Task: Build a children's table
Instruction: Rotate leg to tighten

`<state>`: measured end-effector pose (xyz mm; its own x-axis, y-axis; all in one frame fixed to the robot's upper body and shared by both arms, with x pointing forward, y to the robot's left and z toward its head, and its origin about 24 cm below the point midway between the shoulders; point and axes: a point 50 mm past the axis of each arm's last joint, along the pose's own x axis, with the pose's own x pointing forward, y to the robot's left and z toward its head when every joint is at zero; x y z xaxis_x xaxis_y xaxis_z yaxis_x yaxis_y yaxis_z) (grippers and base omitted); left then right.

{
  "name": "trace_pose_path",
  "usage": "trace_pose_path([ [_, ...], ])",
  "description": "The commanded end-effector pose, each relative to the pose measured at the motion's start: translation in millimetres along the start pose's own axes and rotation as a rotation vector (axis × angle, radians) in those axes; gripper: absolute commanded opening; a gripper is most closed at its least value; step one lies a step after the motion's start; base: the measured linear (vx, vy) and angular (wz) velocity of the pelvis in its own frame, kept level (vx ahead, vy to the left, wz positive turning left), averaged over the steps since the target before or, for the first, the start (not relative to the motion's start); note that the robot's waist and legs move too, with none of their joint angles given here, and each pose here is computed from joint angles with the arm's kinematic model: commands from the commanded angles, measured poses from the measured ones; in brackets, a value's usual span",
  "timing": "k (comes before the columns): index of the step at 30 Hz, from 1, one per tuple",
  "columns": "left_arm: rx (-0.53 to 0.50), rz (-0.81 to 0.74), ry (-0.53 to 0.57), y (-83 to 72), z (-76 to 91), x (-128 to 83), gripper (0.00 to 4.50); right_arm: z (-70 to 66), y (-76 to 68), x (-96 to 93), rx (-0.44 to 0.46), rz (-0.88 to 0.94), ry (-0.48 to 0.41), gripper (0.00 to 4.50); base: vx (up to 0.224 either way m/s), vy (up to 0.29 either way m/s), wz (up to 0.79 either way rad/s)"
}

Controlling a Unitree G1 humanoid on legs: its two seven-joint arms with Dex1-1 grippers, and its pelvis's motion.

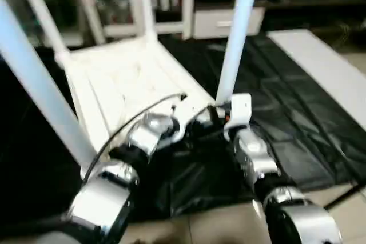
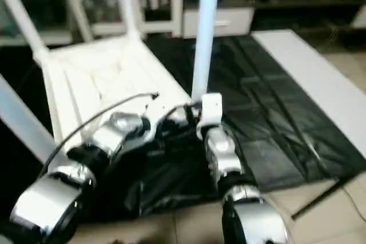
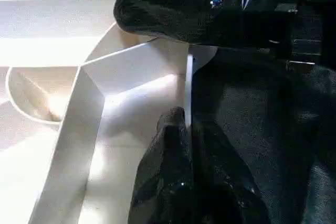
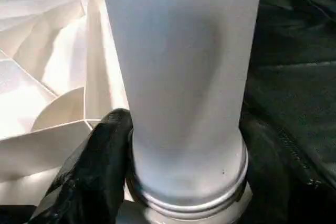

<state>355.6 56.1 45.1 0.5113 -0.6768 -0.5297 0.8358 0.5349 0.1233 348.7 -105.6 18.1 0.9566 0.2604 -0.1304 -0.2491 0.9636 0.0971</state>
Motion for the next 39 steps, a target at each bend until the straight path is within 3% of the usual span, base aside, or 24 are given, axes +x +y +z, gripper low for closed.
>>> trace_pose_path([
  [1, -0.032, 0.024, 0.062, 0.6, -21.7, -2, 0.0, 22.5, 20.5, 5.4, 0.013, 0.139, -0.133, 3.51, 0.059, -0.027, -0.14],
  [2, -0.031, 0.022, 0.062, 0.8, -22.0, -2, 0.0, 23.1, 19.7, 5.3, 0.013, 0.139, -0.135, 3.64, 0.059, -0.027, -0.14],
  [4, -0.016, -0.032, 0.068, 3.8, -27.0, -9, 0.0, 37.4, 1.8, 0.4, -0.033, 0.182, -0.193, 3.85, 0.0, 0.0, 0.0],
  [6, -0.014, -0.05, 0.075, 4.3, -28.7, -11, 0.0, 39.1, -2.8, -1.8, -0.042, 0.217, -0.189, 3.96, 0.0, 0.0, 0.0],
  [8, 0.007, -0.12, 0.091, 2.6, -34.0, -16, 0.0, 38.9, -14.4, -11.0, -0.071, 0.344, -0.155, 4.2, 0.0, 0.0, 0.0],
  [11, 0.034, -0.261, 0.133, -3.9, -43.0, -24, 0.0, 26.4, -27.8, -31.4, -0.203, 0.59, -0.014, 4.41, 0.0, 0.0, 0.0],
  [15, 0.055, -0.371, 0.162, -9.0, -48.0, -31, 0.0, 15.3, -37.5, -48.0, -0.243, 0.733, 0.104, 4.46, 0.0, 0.0, 0.0],
  [24, 0.089, -0.63, 0.207, -22.9, -49.5, -47, 0.0, 22.6, -42.6, -62.5, -0.242, 0.919, 0.171, 4.46, 0.0, 0.0, 0.0],
  [33, 0.099, -0.631, 0.22, -23.9, -46.8, -45, 0.0, 24.7, -44.0, -63.7, -0.217, 0.988, 0.211, 4.46, 0.0, 0.0, 0.0],
  [39, 0.084, -0.622, 0.221, -25.1, -48.9, -47, 0.0, 23.4, -50.0, -64.2, -0.216, 0.998, 0.247, 3.95, 0.0, 0.0, 0.0],
])
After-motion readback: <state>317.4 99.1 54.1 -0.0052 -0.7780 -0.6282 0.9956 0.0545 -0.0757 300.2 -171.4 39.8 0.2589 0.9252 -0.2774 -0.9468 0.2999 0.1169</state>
